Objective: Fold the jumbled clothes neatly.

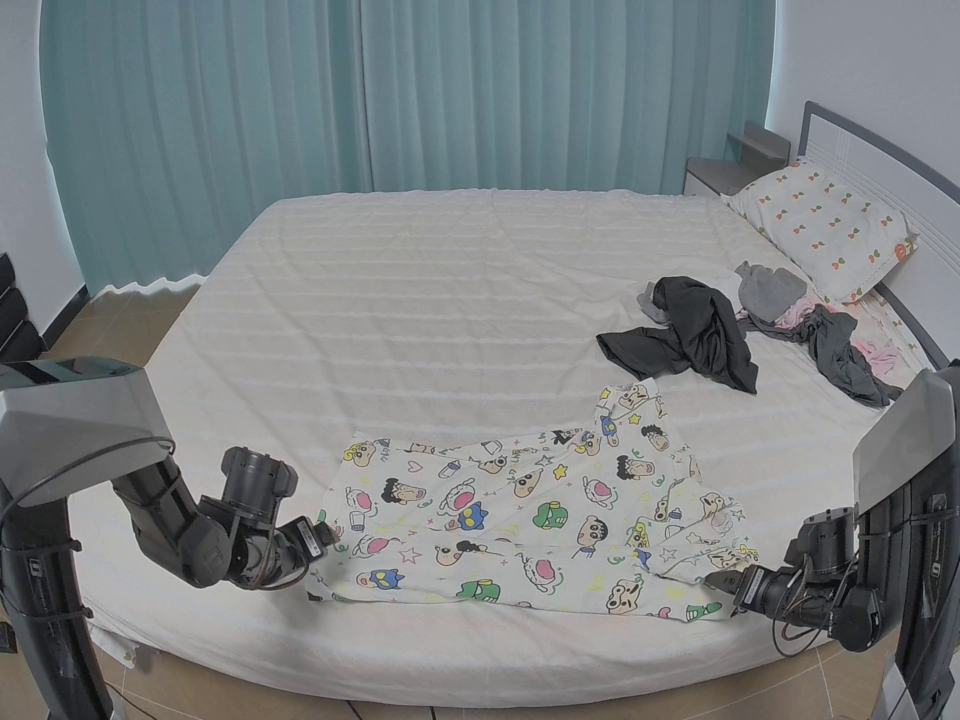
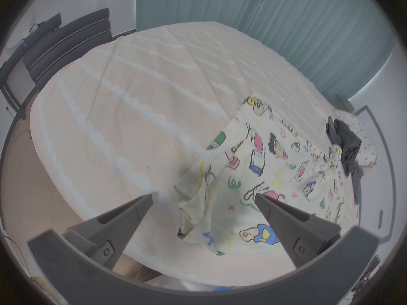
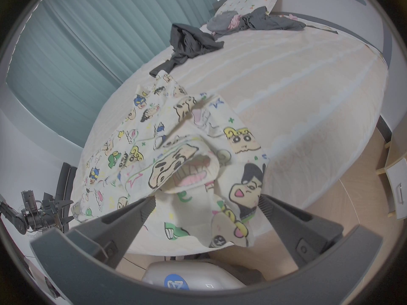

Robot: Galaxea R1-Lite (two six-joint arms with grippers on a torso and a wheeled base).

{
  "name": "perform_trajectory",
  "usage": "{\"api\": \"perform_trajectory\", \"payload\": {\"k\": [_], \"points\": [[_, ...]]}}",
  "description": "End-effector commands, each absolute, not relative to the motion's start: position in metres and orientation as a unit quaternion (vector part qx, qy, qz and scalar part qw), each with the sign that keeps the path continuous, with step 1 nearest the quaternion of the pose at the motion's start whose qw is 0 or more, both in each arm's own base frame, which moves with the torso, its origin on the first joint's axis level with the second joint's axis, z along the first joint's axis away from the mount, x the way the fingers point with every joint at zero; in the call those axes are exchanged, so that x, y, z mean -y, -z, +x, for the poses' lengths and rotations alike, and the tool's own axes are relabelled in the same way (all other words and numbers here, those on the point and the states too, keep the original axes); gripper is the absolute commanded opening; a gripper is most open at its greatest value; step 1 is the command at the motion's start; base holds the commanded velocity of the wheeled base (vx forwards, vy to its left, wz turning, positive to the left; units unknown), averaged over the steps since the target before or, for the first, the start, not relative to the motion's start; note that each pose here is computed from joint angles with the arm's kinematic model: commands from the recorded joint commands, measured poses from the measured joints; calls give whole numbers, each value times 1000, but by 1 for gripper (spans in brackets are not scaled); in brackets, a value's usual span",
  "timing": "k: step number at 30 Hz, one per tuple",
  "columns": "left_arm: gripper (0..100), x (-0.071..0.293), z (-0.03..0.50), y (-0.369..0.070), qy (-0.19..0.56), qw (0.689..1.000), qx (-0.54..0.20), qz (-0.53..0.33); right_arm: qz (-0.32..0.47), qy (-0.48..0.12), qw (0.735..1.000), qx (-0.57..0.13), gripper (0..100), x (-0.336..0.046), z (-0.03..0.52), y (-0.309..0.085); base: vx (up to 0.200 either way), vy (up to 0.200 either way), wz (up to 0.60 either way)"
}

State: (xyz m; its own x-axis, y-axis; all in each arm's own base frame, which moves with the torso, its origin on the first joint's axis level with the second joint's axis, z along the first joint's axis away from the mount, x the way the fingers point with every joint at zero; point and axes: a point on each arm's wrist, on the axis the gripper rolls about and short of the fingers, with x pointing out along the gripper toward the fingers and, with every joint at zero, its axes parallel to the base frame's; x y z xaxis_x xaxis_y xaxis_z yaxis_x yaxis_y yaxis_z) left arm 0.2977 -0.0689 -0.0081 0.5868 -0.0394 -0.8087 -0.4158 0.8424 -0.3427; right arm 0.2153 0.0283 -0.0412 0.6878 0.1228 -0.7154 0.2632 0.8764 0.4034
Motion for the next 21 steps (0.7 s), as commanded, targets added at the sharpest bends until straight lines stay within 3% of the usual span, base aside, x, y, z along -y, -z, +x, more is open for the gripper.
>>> {"api": "perform_trajectory", "payload": {"k": [1,10,13,18,21], "points": [[100,55,298,-30,-65,858,-403,-310,251,26,910,-328,100,-24,215,6,0,0,0],[100,57,308,-40,34,855,-391,-339,216,24,941,-260,100,-10,221,-18,0,0,0],[100,59,315,-25,60,867,-391,-303,216,28,944,-249,100,-6,232,-17,0,0,0],[100,53,323,5,121,882,-401,-215,234,-19,936,-264,100,-11,247,-4,0,0,0],[100,51,323,12,164,880,-405,-184,275,-51,917,-284,100,-13,245,0,0,0,0]]}}
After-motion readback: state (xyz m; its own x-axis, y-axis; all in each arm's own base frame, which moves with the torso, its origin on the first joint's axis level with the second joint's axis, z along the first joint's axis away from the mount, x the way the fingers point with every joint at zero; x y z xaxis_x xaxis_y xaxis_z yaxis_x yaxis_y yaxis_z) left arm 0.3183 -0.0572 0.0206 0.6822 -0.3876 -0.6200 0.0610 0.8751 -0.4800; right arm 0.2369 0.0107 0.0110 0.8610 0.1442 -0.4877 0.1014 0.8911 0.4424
